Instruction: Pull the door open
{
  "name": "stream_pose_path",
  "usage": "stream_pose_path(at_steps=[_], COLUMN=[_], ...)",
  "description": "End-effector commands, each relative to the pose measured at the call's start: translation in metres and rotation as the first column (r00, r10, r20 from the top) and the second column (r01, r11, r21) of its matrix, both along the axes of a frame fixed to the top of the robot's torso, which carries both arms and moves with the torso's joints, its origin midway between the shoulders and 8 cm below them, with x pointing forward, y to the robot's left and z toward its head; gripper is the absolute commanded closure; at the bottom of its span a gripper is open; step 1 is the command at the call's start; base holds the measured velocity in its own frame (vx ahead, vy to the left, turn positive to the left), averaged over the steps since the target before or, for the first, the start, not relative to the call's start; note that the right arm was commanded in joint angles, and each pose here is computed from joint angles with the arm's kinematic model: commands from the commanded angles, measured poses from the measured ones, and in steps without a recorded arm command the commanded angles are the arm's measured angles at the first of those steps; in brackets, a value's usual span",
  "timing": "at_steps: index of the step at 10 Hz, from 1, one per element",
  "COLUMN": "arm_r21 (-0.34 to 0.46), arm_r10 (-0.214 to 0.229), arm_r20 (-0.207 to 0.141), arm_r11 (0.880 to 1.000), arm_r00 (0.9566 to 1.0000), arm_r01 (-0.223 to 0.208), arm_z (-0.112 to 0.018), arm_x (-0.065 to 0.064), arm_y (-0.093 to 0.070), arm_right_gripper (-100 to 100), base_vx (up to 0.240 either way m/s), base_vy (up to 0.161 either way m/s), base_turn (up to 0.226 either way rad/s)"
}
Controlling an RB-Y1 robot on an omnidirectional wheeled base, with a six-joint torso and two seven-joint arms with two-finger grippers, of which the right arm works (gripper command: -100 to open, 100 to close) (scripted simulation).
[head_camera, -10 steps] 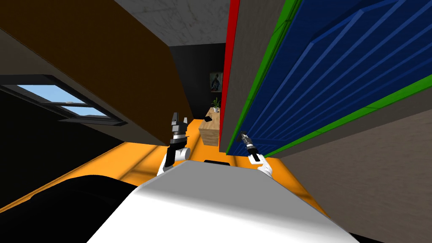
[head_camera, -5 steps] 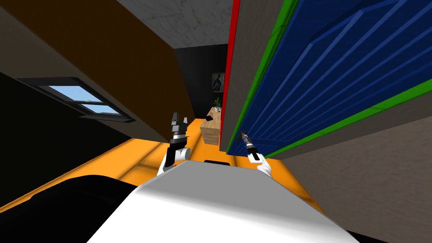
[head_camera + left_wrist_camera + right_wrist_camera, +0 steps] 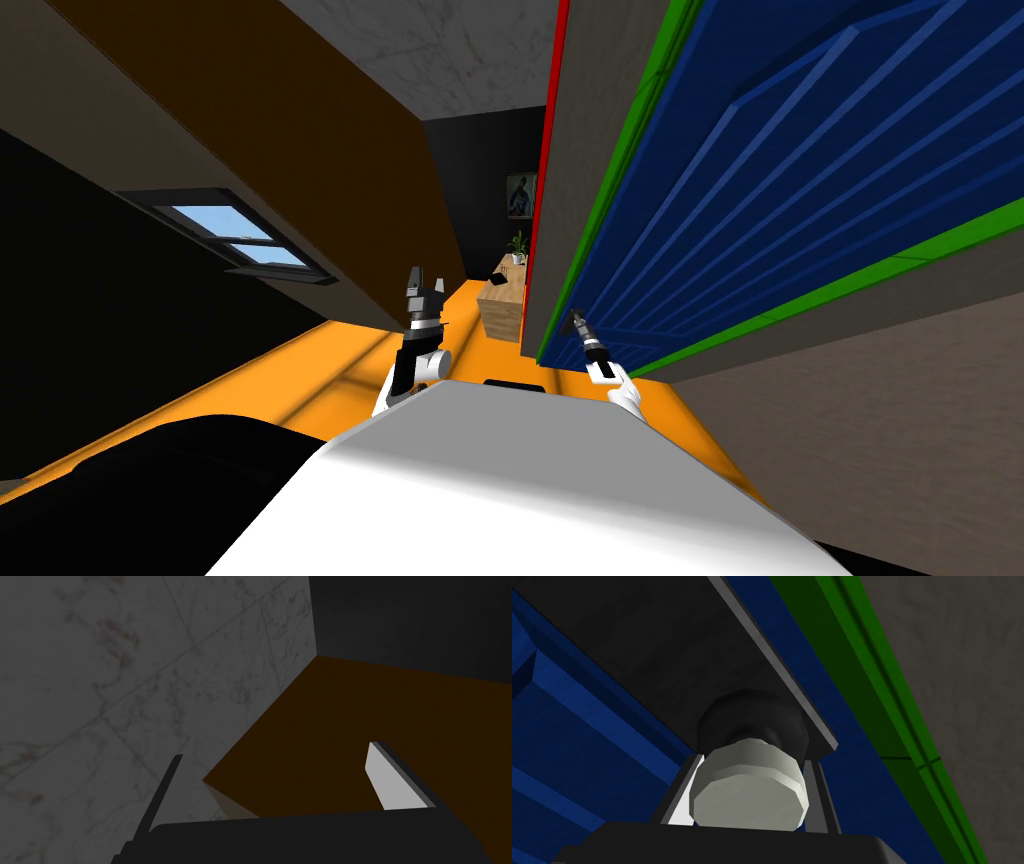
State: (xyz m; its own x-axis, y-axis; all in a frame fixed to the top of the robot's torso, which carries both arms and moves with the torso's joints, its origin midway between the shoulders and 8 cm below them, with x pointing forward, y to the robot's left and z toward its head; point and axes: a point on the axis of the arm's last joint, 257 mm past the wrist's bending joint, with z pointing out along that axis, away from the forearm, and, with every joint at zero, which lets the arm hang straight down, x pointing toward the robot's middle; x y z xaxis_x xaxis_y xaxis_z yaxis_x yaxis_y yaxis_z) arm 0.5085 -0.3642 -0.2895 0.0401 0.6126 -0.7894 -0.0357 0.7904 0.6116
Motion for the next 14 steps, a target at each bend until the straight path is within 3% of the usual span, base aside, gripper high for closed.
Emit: stream_pose_path(at_steps=[1, 2, 5, 6, 7, 9, 10, 11, 12, 13, 14], arm_r21=[0.086, 0.102, 0.224, 0.281, 0.286, 0.391, 0.407, 0.458, 0.466, 0.519, 0.524], arm_r10=[0.0, 0.001, -0.006, -0.011, -0.011, -0.021, -0.02, -0.026, -0.025, -0.031, -0.031], arm_r20=[0.004, 0.004, 0.01, 0.013, 0.013, 0.019, 0.019, 0.022, 0.022, 0.025, 0.025], arm_r11=[0.996, 0.995, 0.975, 0.96, 0.958, 0.92, 0.913, 0.889, 0.885, 0.855, 0.852], arm_r00=[1.0, 1.0, 0.9999, 0.9999, 0.9999, 0.9996, 0.9996, 0.9994, 0.9994, 0.9992, 0.9992], arm_r01=[-0.001, -0.002, 0.004, 0.007, 0.006, 0.012, 0.011, 0.013, 0.012, 0.014, 0.013], arm_z=[0.0, 0.0, 0.0, 0.001, 0.001, 0.002, 0.002, 0.002, 0.002, 0.002, 0.002], arm_x=[0.003, 0.003, 0.008, 0.01, 0.01, 0.015, 0.015, 0.017, 0.017, 0.02, 0.02], arm_y=[0.003, 0.003, 0.0, -0.001, -0.001, -0.004, -0.004, -0.006, -0.006, -0.008, -0.008], arm_right_gripper=[100, 100, 100, 100, 100, 100, 100, 100, 100, 100, 100], base_vx=[-0.078, -0.058, -0.065, -0.06, -0.052, -0.07, -0.063, -0.061, -0.055, -0.069, -0.053], base_vy=[-0.048, -0.035, -0.039, -0.029, -0.023, -0.044, -0.038, -0.03, -0.031, -0.03, -0.029], base_turn=[0.136, 0.051, 0.08, 0.068, 0.053, 0.1, 0.07, 0.112, 0.043, 0.075, 0.048])
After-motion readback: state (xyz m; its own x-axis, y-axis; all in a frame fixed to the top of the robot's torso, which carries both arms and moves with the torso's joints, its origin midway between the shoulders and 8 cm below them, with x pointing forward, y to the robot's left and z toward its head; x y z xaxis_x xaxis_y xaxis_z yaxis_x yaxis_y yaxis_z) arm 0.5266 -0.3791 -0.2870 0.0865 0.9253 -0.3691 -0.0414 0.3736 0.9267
